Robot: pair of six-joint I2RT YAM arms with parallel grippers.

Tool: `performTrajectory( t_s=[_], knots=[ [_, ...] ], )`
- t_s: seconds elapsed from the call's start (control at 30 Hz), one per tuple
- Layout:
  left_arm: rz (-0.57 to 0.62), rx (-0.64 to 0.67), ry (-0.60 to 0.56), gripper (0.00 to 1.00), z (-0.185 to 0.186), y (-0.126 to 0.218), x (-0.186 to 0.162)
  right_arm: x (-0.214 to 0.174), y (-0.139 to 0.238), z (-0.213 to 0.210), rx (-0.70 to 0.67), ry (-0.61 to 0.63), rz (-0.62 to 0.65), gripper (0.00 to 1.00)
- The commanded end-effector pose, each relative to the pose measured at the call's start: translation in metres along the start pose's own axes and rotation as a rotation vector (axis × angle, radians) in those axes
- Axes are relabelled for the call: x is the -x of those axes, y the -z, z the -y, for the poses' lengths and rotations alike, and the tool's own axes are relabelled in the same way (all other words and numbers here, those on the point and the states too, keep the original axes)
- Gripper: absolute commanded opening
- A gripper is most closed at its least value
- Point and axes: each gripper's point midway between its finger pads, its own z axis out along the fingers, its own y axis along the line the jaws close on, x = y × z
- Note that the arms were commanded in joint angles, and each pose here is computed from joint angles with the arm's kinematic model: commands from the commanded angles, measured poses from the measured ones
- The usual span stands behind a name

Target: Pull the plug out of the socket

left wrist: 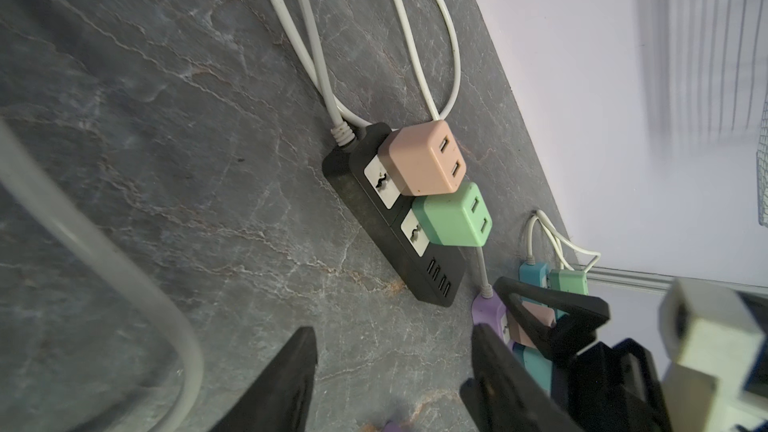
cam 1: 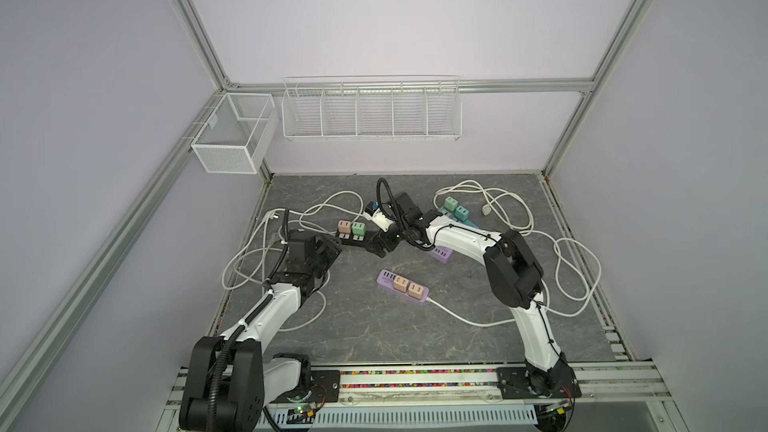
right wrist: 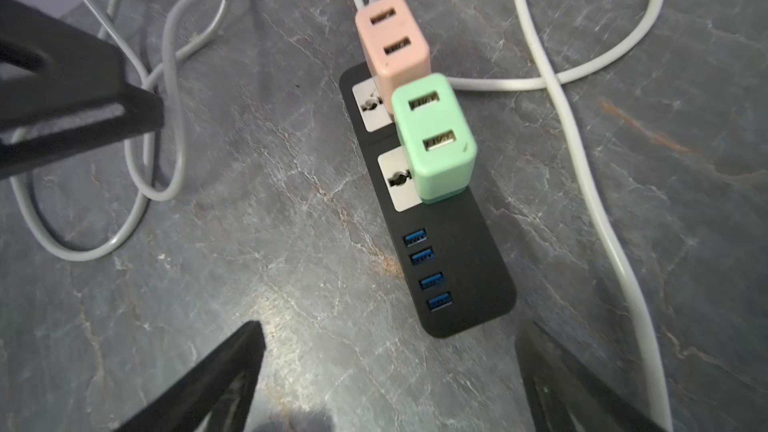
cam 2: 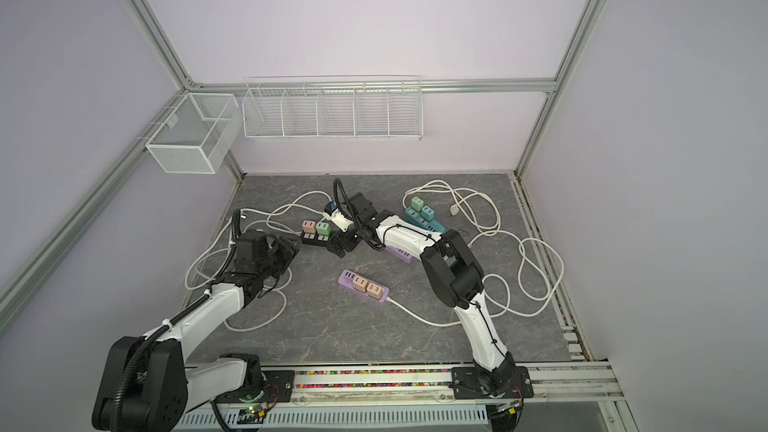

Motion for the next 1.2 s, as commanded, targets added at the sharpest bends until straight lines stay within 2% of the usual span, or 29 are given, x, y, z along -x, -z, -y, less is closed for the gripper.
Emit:
performTrajectory(
  t_s=[0.0,0.3,0.5,0.77,1.03,1.17],
  knots=[
    [0.051,-0.013,-0.022,0.6,0.014,0.003,0.014,-0.004,-0.011,0.009,0.007,0.031,-0.034,0.95],
    [0.078,0.026,-0.046,0.65,0.012,0.008,0.022,-0.014,-0.04,0.017,0.017,0.036,-0.078,0.9],
    [0.085,0.032,-0.06,0.67,0.014,0.009,0.025,-0.016,-0.044,0.033,-0.047,0.041,-0.103,0.92],
    [0.085,0.029,-0.06,0.68,0.017,0.01,0.026,-0.012,-0.052,0.031,-0.021,0.057,-0.129,0.89],
    [0.09,0.032,-0.059,0.69,0.016,0.013,0.027,-0.016,-0.055,0.027,-0.007,0.065,-0.16,0.8],
    [0.094,0.03,-0.06,0.69,0.017,0.016,0.027,-0.018,-0.051,0.026,-0.002,0.071,-0.172,0.72]
  ],
)
